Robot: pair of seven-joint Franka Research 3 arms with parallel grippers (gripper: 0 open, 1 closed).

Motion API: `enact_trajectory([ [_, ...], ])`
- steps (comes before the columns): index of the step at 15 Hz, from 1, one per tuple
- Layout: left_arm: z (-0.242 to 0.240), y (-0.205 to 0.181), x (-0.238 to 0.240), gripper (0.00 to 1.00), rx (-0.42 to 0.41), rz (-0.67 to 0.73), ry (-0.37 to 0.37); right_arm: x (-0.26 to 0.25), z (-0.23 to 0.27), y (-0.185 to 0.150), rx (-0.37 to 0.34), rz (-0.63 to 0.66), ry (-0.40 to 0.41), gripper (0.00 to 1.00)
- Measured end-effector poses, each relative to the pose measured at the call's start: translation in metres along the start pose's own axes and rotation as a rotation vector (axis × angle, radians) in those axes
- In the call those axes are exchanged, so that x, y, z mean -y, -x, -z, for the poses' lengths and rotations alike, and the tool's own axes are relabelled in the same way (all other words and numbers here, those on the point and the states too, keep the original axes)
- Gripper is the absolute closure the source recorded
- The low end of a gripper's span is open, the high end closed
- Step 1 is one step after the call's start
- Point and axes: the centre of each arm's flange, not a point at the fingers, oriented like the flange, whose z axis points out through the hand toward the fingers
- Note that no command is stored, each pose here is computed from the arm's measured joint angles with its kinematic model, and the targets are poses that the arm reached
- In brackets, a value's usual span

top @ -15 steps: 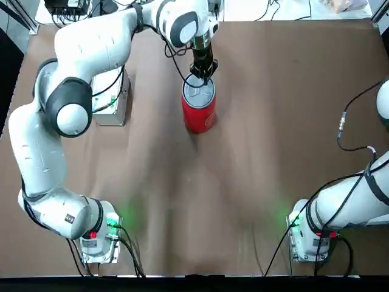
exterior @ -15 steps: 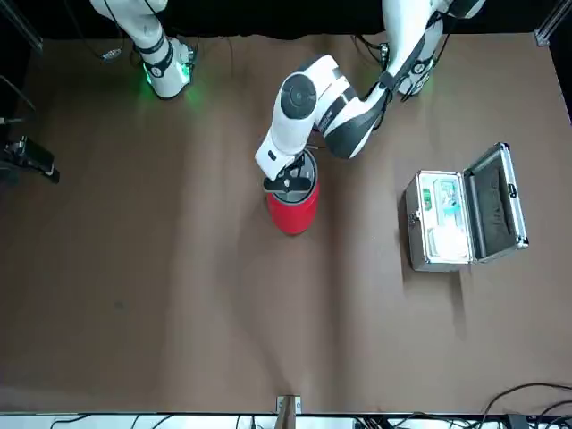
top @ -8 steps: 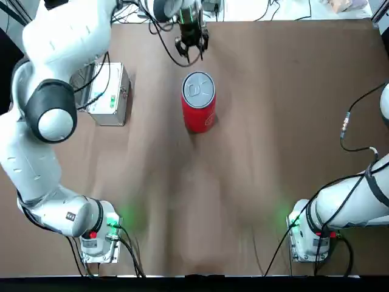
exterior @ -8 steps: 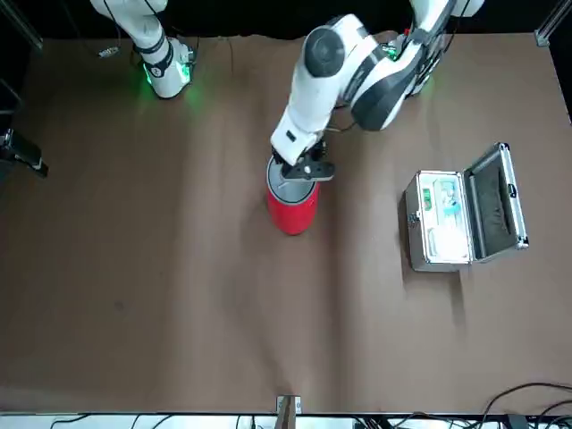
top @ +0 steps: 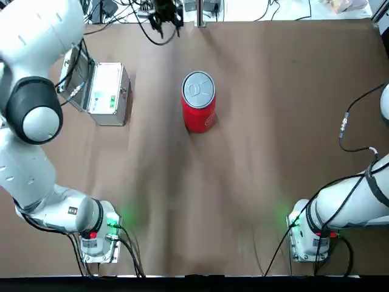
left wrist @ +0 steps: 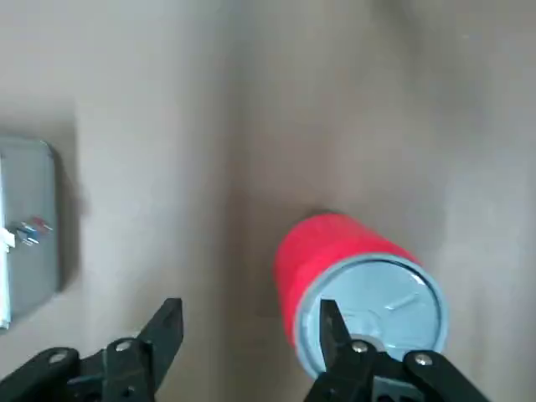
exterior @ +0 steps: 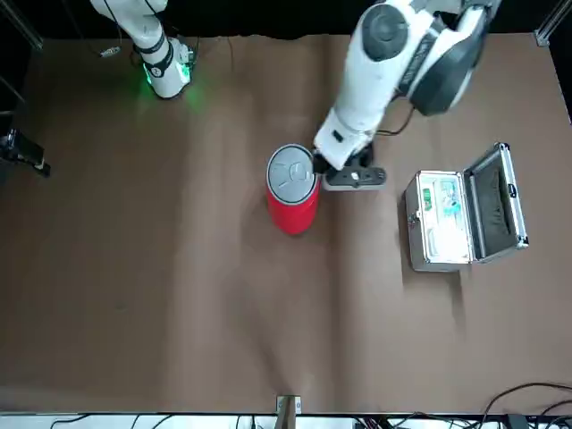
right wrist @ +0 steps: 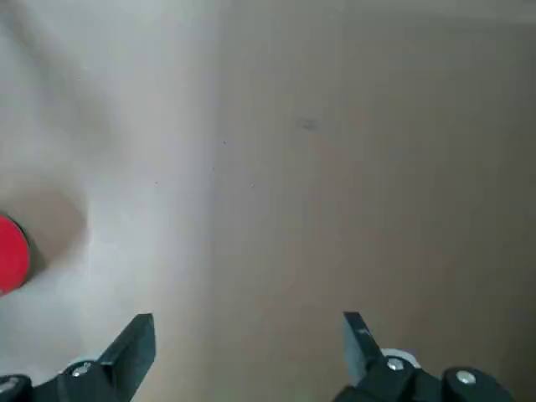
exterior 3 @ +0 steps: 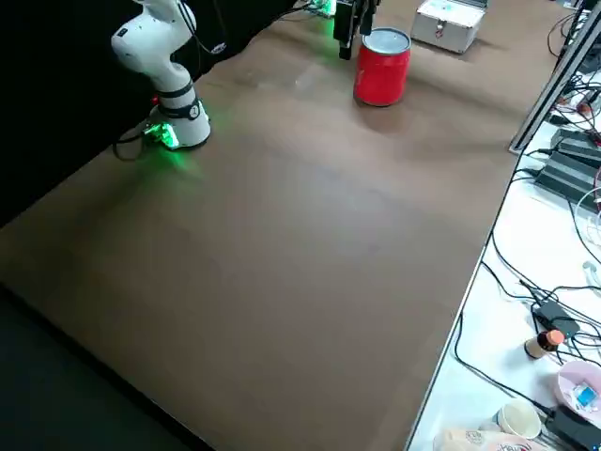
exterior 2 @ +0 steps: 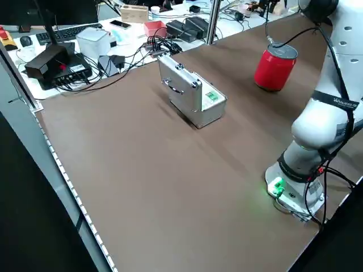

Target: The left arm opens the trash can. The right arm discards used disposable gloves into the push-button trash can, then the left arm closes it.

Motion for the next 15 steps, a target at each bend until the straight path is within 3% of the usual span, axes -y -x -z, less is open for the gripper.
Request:
enact_trajectory([
  [7,0.044,-0.057,0.133,0.24,-0.064,-0.048,-0.025,-0.014,0.000,-0.001,-0.023,-0.020,0.003,0.01],
  [8,0.047,-0.064,0.152,0.18,-0.069,-0.039,-0.029,-0.013,0.000,-0.002,-0.027,-0.018,0.004,0.01],
  [10,0.051,-0.074,0.186,0.14,-0.075,-0.002,-0.034,-0.013,0.000,-0.003,-0.030,-0.017,0.004,0.01],
  [12,0.053,-0.080,0.208,0.01,-0.076,0.031,-0.036,-0.013,0.000,-0.003,-0.032,-0.017,0.004,0.01],
  [15,0.055,-0.083,0.221,0.00,-0.076,0.053,-0.040,-0.013,0.000,-0.003,-0.032,-0.017,0.004,0.01],
])
